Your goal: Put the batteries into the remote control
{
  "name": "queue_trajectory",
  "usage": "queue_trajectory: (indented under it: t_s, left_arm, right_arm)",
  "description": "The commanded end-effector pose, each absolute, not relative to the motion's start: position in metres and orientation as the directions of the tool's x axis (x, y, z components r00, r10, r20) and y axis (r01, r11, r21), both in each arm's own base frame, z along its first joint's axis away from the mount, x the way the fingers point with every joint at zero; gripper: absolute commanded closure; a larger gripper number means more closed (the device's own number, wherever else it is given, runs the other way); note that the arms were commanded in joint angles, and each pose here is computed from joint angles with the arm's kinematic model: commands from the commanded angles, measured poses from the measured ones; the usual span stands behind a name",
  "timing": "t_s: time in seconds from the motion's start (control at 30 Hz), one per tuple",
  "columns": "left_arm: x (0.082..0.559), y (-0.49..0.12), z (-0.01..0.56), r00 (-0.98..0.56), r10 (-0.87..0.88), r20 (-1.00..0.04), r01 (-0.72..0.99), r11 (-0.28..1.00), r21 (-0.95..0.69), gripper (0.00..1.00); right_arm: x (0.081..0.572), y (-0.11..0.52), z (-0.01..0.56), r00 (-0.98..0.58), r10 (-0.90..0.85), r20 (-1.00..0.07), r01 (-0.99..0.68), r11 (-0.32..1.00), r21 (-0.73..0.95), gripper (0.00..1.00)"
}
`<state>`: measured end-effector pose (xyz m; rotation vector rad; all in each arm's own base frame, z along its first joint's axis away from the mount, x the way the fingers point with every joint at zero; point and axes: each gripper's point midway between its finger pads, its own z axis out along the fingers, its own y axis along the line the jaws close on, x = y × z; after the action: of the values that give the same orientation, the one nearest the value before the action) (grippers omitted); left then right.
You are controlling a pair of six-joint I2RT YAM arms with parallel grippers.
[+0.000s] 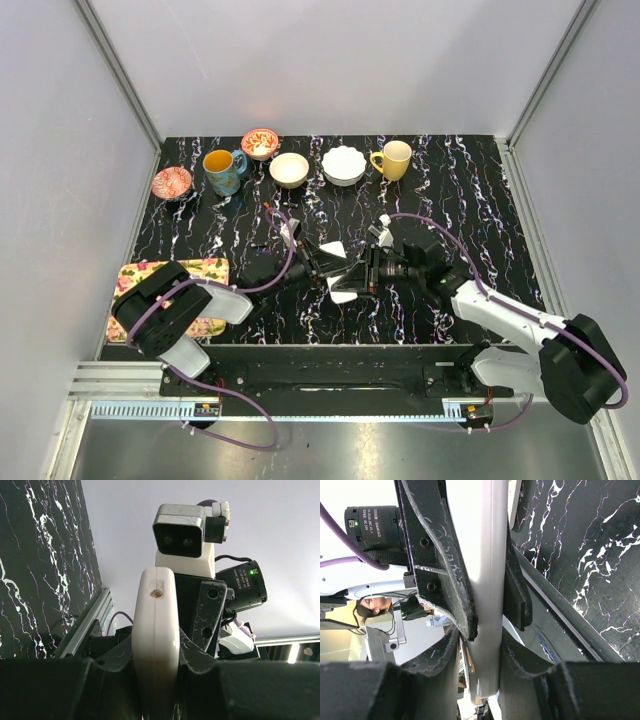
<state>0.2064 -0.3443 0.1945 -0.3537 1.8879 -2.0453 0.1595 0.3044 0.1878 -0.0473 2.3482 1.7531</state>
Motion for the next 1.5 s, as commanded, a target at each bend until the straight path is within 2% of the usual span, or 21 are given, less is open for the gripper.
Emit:
queue_trajectory:
  t_s: [0.0,0.57,0.87,1.47]
  left_arm:
    - [0.165,-0.349,0.297,-0.919,-0.348,-0.186,0.323,-0.394,-0.86,1.0]
    - [0.176,-0.348,0.283,-0.914,-0.384,-0.132,0.283,-0.369,-0.885,1.0]
    - [0.179,-0.343,0.284,-0.908,-0.396,-0.136,0.292,-0.365,-0.884,1.0]
    - [0.183,-0.337,0.298,-0.895,-0.417,-0.156,0.329,-0.384,-0.863,1.0]
  right_arm:
    - [0.163,0.322,0.225,-0.944,0.084,-0.32,-0.301,0.182,0.936,0.63]
    - [0.159,0.315,0.23,-0.95,0.102,-0.295,-0.271,0.202,0.941,0.51]
    - [0.159,0.312,0.242,-0.946,0.114,-0.303,-0.277,0.202,0.939,0.37]
    - [0.147,0.296,0.232,-0.956,0.124,-0.265,-0.235,0.213,0.948,0.36]
